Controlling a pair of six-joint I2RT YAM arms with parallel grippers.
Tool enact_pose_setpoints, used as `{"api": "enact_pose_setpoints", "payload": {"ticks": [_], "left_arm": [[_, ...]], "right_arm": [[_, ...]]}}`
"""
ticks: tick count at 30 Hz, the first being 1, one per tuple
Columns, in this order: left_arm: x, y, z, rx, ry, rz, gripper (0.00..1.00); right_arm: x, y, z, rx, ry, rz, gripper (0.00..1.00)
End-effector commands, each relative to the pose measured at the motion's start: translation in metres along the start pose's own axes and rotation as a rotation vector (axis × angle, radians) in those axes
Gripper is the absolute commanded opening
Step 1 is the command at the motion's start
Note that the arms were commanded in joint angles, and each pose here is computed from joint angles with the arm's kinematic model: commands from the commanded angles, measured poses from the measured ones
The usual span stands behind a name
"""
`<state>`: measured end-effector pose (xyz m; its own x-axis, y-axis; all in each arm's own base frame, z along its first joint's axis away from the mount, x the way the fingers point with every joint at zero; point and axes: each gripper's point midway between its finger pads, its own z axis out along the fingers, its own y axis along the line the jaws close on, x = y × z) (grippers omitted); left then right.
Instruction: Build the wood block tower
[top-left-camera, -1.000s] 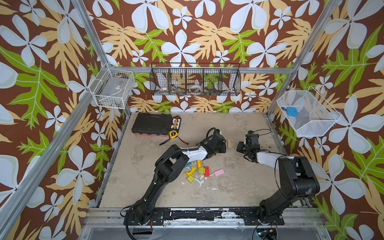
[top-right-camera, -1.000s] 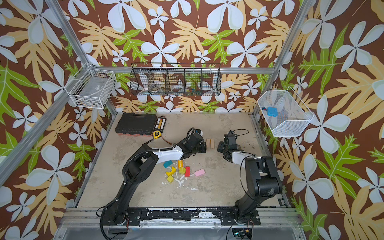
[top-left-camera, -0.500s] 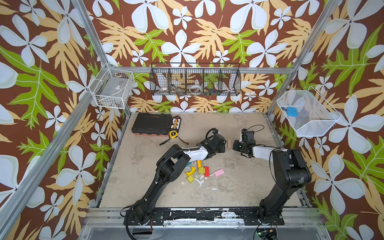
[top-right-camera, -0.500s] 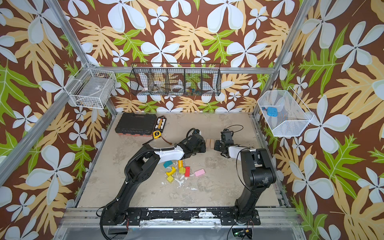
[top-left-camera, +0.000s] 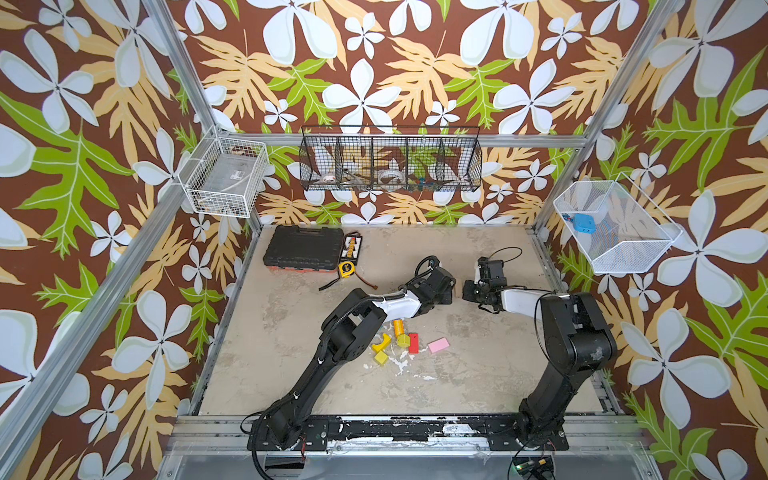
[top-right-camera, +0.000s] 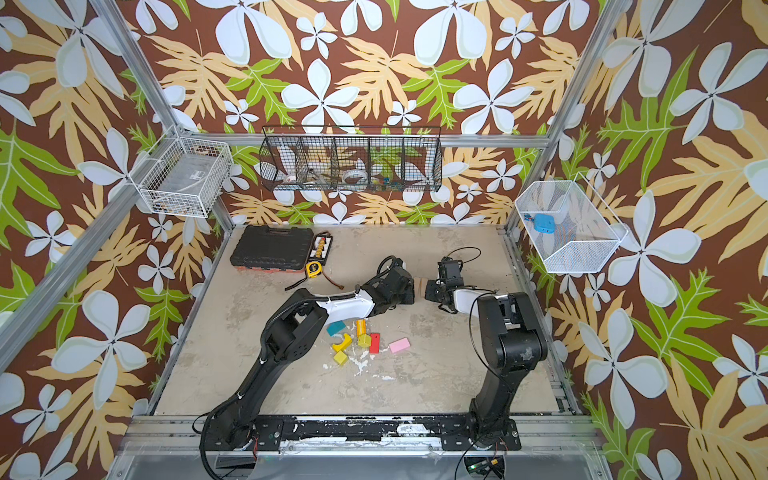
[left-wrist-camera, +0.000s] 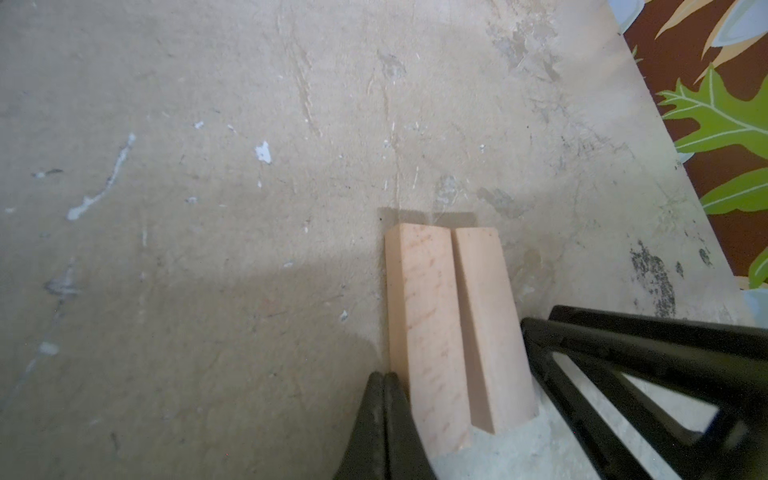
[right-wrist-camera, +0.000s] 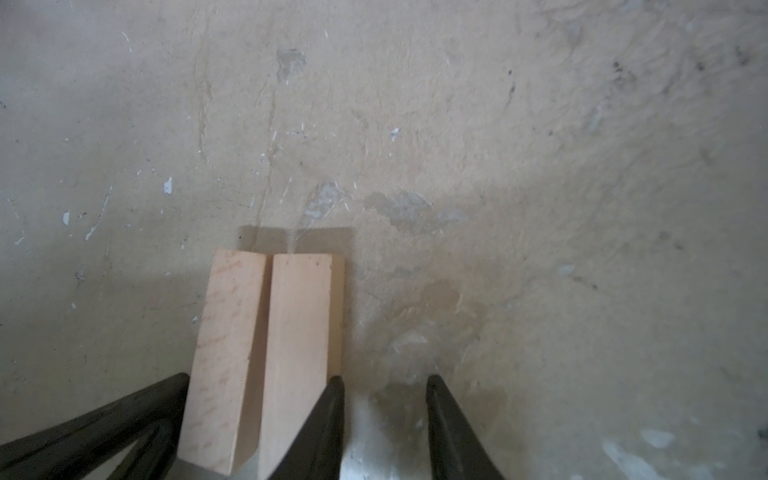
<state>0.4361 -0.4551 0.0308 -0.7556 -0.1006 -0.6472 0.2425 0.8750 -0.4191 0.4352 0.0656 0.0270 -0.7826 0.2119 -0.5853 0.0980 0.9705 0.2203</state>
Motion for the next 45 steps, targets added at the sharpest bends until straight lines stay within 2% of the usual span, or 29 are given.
{"api": "enact_pose_setpoints", "payload": {"ticks": [1,18,31,45], "left_arm": [[0.007,-0.001,0.003,0.011,0.031,-0.002,0.05],[0.011,0.0,0.01,0.013,0.039,-0.008,0.05],[0.01,0.006,-0.004,0.017,0.007,-0.044,0.04],[0.011,0.012,-0.008,-0.007,0.003,-0.036,0.04]], "right_arm": [[0.002,0.0,0.001,0.003,0.014,-0.01,0.35],[0.003,0.003,0.004,0.004,0.024,-0.022,0.34],[0.003,0.012,0.008,-0.039,0.039,-0.041,0.36],[0.004,0.015,0.008,-0.025,0.041,-0.061,0.36]]}}
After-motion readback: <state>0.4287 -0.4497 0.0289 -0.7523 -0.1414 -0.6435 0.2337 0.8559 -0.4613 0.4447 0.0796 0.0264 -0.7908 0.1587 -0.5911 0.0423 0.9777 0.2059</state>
